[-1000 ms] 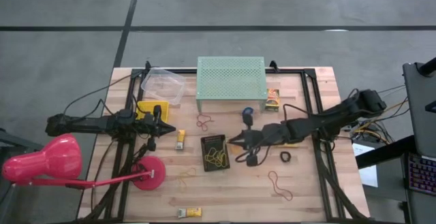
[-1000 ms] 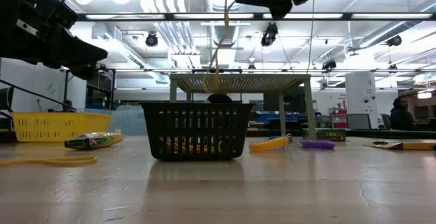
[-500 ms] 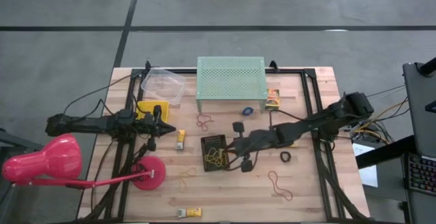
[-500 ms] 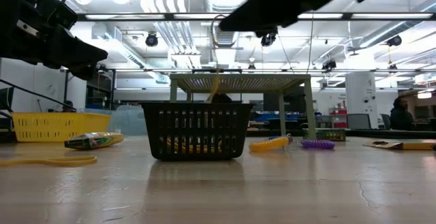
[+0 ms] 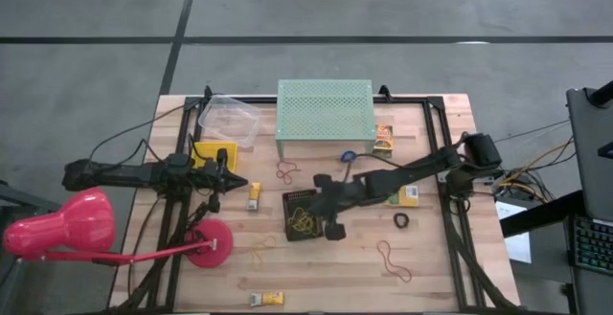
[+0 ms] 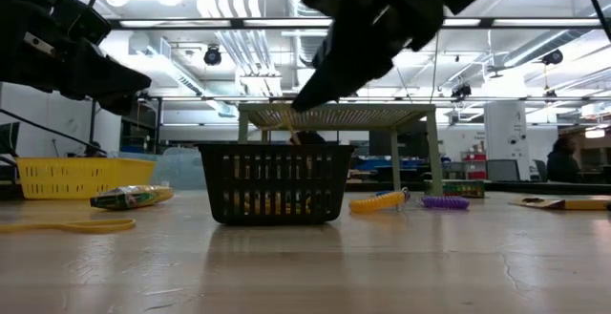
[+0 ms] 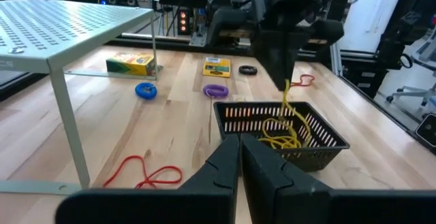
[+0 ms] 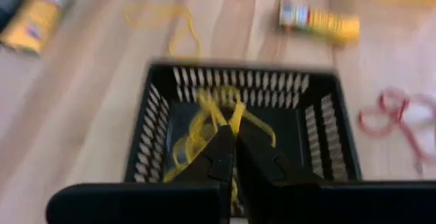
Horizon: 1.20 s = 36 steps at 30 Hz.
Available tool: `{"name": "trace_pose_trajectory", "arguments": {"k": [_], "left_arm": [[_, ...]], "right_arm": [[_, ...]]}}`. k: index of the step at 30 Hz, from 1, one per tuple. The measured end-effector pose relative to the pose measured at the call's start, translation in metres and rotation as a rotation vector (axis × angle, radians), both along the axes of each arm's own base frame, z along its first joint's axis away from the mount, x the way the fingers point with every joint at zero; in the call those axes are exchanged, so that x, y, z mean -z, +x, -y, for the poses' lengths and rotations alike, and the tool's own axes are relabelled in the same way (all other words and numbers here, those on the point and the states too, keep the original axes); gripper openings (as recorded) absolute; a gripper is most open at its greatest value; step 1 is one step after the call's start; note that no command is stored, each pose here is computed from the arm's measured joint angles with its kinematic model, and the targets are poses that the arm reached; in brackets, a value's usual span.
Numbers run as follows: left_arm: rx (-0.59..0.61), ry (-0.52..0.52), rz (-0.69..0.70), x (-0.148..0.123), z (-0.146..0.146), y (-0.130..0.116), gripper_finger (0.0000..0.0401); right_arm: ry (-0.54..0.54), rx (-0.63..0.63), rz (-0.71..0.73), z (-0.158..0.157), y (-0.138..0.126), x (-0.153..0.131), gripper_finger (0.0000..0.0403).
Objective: Pick & Place Office Desk Supplies
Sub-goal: Put the yellow rubber band into the black bin
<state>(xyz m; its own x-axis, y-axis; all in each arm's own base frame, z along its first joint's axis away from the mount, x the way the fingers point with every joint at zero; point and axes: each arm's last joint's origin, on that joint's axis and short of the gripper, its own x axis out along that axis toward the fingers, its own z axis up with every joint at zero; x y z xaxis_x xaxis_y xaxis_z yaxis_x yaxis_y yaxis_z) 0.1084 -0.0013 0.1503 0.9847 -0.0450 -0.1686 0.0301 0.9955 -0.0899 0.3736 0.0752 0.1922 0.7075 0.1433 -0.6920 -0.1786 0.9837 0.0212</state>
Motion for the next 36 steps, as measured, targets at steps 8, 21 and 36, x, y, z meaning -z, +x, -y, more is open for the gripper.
{"name": "trace_pose_trajectory", "arguments": {"k": [8, 21, 36], "left_arm": [[0.000, 0.000, -0.019, 0.002, 0.000, 0.001, 0.0023], [0.000, 0.000, -0.028, 0.002, 0.000, 0.001, 0.0023], [0.000, 0.000, -0.035, 0.003, 0.000, 0.002, 0.0023]], "right_arm": [[-0.018, 0.005, -0.112, -0.003, 0.015, 0.008, 0.0008], [0.007, -0.014, -0.236, 0.000, 0.032, 0.029, 0.0008], [0.049, 0.005, -0.247, 0.003, 0.033, 0.029, 0.0067]]}}
